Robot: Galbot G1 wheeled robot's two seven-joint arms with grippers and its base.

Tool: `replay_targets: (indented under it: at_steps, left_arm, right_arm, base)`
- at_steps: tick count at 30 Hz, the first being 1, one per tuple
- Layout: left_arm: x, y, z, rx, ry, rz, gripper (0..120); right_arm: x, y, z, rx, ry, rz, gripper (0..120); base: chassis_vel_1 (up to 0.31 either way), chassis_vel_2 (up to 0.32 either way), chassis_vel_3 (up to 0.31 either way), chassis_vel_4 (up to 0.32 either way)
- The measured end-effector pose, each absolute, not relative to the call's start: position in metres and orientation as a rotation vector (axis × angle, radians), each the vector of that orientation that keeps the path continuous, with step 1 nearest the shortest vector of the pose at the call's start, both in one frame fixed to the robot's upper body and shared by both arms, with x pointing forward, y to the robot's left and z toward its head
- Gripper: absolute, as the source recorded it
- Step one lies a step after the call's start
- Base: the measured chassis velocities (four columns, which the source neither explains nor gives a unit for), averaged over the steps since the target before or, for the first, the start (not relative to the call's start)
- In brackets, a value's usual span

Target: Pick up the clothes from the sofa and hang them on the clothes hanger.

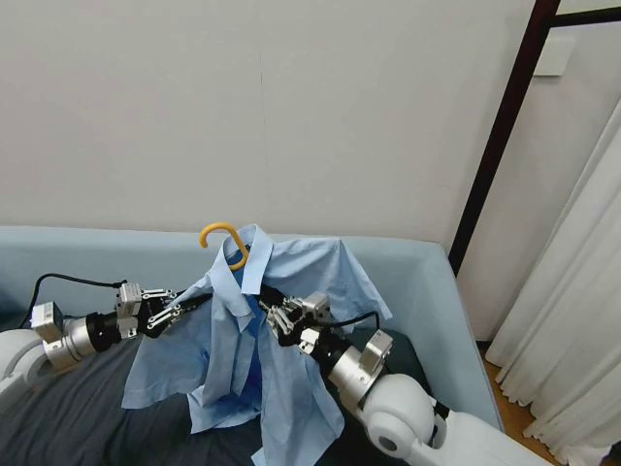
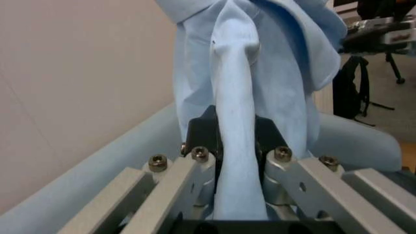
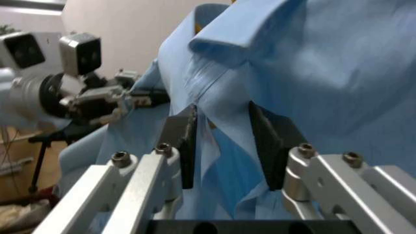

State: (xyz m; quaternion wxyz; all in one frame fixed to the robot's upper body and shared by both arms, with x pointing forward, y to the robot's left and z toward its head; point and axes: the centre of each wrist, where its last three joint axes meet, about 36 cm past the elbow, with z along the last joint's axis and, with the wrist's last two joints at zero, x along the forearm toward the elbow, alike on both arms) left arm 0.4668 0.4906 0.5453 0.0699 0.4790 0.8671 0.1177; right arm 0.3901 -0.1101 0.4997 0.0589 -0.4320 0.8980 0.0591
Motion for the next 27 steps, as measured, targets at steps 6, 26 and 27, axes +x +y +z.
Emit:
replay_targets:
  at_steps: [6, 26, 27]
  left_arm:
    - [0.471, 0.507, 0.561, 1.458, 2.605, 0.409, 8]
    - [0.475, 0.516, 0.597, 1.702, 2.499, 0.564, 8]
    - [0.474, 0.514, 0.596, 1.719, 2.492, 0.571, 8]
  right_arm:
    - [0.404, -0.169, 0.518, -1.580, 2.541, -0.011, 57]
    - [0.482, -0.263, 0.615, -1.601, 2.570, -0.303, 100]
    - [0.489, -0.265, 0.611, -1.670, 2.542, -0.303, 100]
  base:
    - [0.000, 0.000, 0.000, 0.000]
    - [0.000, 0.000, 0.000, 0.000]
    - [0.000, 0.000, 0.000, 0.000]
